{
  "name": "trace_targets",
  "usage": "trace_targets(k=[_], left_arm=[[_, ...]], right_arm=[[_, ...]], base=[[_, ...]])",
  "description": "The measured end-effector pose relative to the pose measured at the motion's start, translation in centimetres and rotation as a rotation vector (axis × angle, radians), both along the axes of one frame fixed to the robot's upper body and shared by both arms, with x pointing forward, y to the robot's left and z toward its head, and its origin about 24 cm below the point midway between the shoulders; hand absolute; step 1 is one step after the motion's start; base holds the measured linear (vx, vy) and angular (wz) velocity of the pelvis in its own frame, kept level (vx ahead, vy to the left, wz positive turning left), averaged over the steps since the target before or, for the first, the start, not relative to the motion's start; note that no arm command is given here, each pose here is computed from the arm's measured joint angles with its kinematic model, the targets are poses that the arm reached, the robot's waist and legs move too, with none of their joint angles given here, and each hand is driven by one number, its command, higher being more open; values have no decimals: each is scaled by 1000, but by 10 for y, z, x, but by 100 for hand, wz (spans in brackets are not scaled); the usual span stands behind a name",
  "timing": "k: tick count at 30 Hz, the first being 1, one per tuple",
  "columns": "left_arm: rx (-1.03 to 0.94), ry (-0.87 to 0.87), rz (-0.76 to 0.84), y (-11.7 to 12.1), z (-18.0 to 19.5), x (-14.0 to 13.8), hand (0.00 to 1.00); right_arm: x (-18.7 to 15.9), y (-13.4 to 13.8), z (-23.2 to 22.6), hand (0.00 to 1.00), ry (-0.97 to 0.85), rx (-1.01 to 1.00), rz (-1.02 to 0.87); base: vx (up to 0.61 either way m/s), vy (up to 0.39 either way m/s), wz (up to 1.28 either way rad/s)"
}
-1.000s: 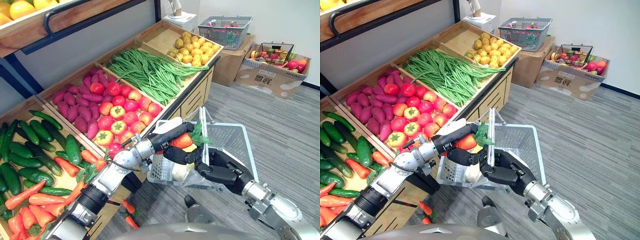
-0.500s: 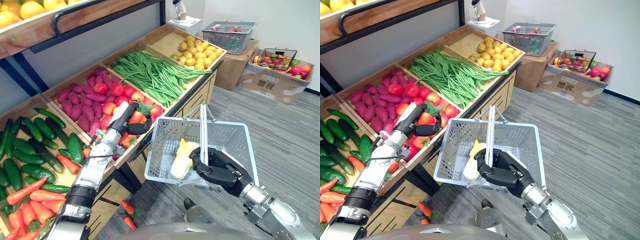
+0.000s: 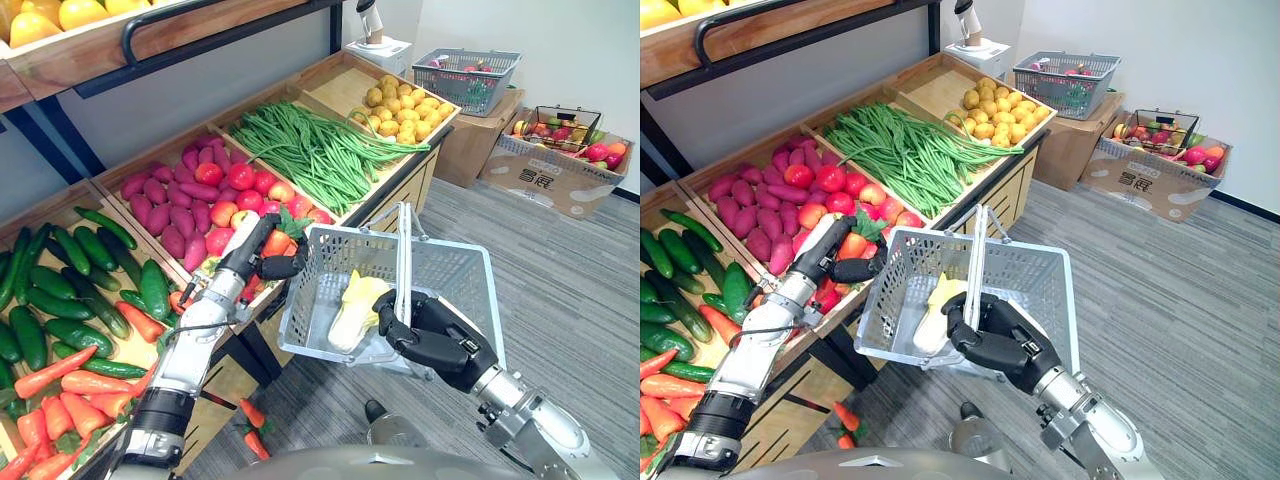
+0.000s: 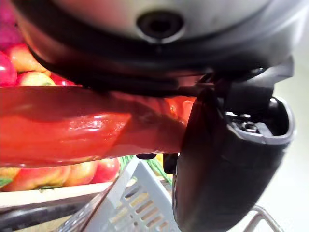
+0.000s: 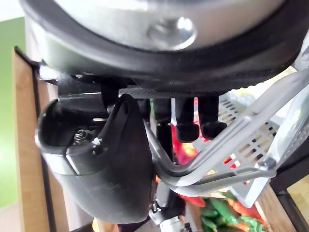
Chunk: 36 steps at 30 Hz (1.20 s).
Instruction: Pick vegetable in the basket
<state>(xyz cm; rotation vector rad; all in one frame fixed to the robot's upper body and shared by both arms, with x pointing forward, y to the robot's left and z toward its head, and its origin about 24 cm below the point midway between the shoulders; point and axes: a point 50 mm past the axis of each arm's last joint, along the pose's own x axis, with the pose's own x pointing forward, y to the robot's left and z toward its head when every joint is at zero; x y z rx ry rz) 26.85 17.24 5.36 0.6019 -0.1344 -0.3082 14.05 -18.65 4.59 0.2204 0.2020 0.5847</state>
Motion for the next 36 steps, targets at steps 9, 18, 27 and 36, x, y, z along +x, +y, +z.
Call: trace_targets(k=[9,18,27,36], left_arm=[[7,49,-131,-29,-10,-6,0],[9,78,-256,-57,-15,-11,0],[33,87,-343,-76,-16,-10,0],[93,148,-530,-108,-28,-23,0]], right_arm=[[1,4,0,0,-1,5,18],[6,11,2,0,-18,19,53],[6,14,2,0,-14,17,84],[11,20,5,0,-32,17,120]], base=[[2,11,-3],[0,1,-2],[1,24,-1],[0,0,0]])
